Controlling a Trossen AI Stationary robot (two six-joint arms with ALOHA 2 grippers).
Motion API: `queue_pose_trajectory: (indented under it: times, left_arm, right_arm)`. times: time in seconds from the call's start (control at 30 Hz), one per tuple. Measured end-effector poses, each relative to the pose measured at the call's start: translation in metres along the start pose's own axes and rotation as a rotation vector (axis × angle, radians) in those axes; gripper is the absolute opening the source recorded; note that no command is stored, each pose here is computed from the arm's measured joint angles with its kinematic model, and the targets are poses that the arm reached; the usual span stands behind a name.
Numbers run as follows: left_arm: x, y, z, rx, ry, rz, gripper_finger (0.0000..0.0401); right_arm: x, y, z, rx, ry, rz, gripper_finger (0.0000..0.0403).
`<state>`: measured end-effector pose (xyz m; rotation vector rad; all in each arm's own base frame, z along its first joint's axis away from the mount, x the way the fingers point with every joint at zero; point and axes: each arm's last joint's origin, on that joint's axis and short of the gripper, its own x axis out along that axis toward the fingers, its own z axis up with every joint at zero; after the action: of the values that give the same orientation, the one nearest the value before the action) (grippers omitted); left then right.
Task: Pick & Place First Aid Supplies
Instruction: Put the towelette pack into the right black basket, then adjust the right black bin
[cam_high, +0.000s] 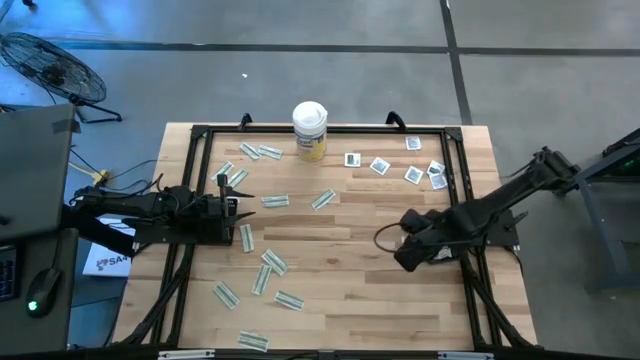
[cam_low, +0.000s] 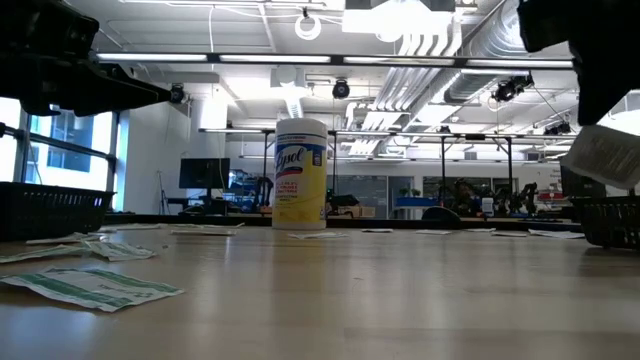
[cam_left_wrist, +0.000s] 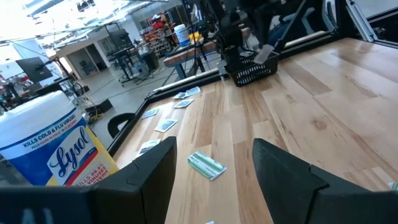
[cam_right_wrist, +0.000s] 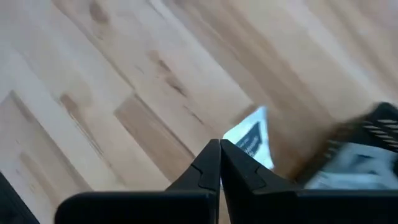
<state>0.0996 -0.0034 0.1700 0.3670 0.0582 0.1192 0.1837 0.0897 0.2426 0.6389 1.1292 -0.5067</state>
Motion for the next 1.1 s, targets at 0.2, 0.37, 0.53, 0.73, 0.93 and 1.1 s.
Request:
queue_pose_trajectory:
  times: [0.2, 0.37, 0.53, 0.73, 0.93, 1.1]
  left_arm:
    - [0.0, 0.0, 0.0, 0.0, 0.0, 0.0, 0.0206]
    - [0.0, 0.0, 0.0, 0.0, 0.0, 0.0, 0.0206]
    - [0.0, 0.0, 0.0, 0.0, 0.0, 0.0, 0.0206]
    - [0.0, 0.0, 0.0, 0.0, 0.0, 0.0, 0.0206]
    - [0.0, 0.0, 0.0, 0.0, 0.0, 0.0, 0.0206]
    - [0.0, 0.0, 0.0, 0.0, 0.0, 0.0, 0.0206]
  right_arm:
    - [-0.018, -0.029, -0.005, 0.039, 0.017, -0.144, 0.0001]
    - [-0.021, -0.043, -0.01, 0.084, 0.049, -0.277, 0.0001]
    - [-0.001, -0.049, -0.018, 0.109, 0.115, -0.283, 0.0001]
    - [0.022, -0.059, -0.025, 0.132, 0.14, -0.326, 0.0008]
    - [0.02, -0.058, -0.013, 0.121, 0.12, -0.314, 0.0043]
    - [0.021, -0.065, -0.004, 0.147, 0.112, -0.358, 0.0082]
